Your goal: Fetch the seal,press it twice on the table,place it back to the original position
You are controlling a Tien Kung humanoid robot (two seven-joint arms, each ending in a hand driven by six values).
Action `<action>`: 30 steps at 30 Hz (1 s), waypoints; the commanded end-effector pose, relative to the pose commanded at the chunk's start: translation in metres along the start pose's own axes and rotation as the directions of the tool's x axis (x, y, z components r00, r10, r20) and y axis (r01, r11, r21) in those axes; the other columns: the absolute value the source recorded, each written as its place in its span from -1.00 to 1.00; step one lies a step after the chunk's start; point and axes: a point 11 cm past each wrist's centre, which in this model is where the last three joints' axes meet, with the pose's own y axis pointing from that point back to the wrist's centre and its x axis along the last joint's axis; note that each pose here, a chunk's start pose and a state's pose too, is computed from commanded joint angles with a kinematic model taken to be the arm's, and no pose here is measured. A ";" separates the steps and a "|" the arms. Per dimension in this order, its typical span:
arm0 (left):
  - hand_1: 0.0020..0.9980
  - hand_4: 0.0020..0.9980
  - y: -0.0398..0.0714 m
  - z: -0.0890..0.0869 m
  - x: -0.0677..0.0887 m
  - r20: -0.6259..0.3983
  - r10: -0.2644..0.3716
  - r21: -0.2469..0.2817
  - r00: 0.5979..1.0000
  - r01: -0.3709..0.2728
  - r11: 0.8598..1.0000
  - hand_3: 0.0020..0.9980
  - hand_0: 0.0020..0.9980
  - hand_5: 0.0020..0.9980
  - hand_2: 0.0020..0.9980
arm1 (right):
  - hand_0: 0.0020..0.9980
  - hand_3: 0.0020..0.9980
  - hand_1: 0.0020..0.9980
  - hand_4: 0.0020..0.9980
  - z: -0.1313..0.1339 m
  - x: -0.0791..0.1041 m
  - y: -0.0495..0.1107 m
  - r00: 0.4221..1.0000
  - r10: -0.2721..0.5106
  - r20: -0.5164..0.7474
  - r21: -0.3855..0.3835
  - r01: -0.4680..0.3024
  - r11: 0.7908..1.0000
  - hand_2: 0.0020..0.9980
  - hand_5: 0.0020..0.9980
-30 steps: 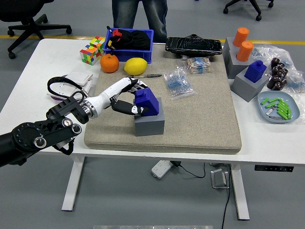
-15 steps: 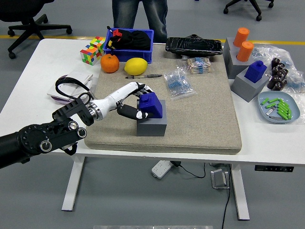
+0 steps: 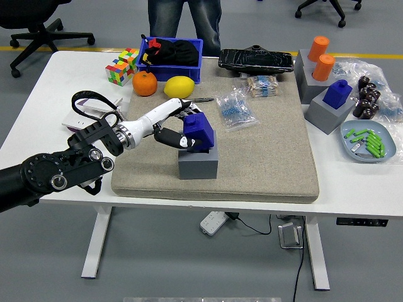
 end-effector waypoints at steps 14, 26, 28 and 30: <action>-0.08 0.40 0.003 0.007 0.006 0.059 -0.057 0.047 0.997 0.054 0.997 0.16 0.25 -1.00 -0.07 | 0.41 0.19 0.24 0.39 0.001 0.003 0.000 1.000 0.008 0.009 0.000 -0.008 1.000 0.24 -0.03; -0.09 0.41 0.000 0.015 0.005 0.102 -0.096 0.088 0.990 0.087 0.992 0.16 0.24 -1.00 -0.08 | 0.41 0.19 0.24 0.39 0.001 0.004 0.000 1.000 0.009 0.014 0.002 -0.009 1.000 0.24 -0.04; -0.09 0.41 0.000 0.014 0.003 0.106 -0.104 0.102 0.989 0.093 0.990 0.16 0.24 -1.00 -0.08 | 0.41 0.19 0.24 0.39 0.001 0.004 0.000 1.000 0.009 0.014 0.002 -0.009 1.000 0.24 -0.04; -0.09 0.41 0.000 0.013 0.002 0.111 -0.115 0.117 0.987 0.102 0.988 0.16 0.24 -1.00 -0.08 | 0.41 0.19 0.24 0.39 0.001 0.004 0.000 1.000 0.009 0.014 0.001 -0.009 1.000 0.24 -0.04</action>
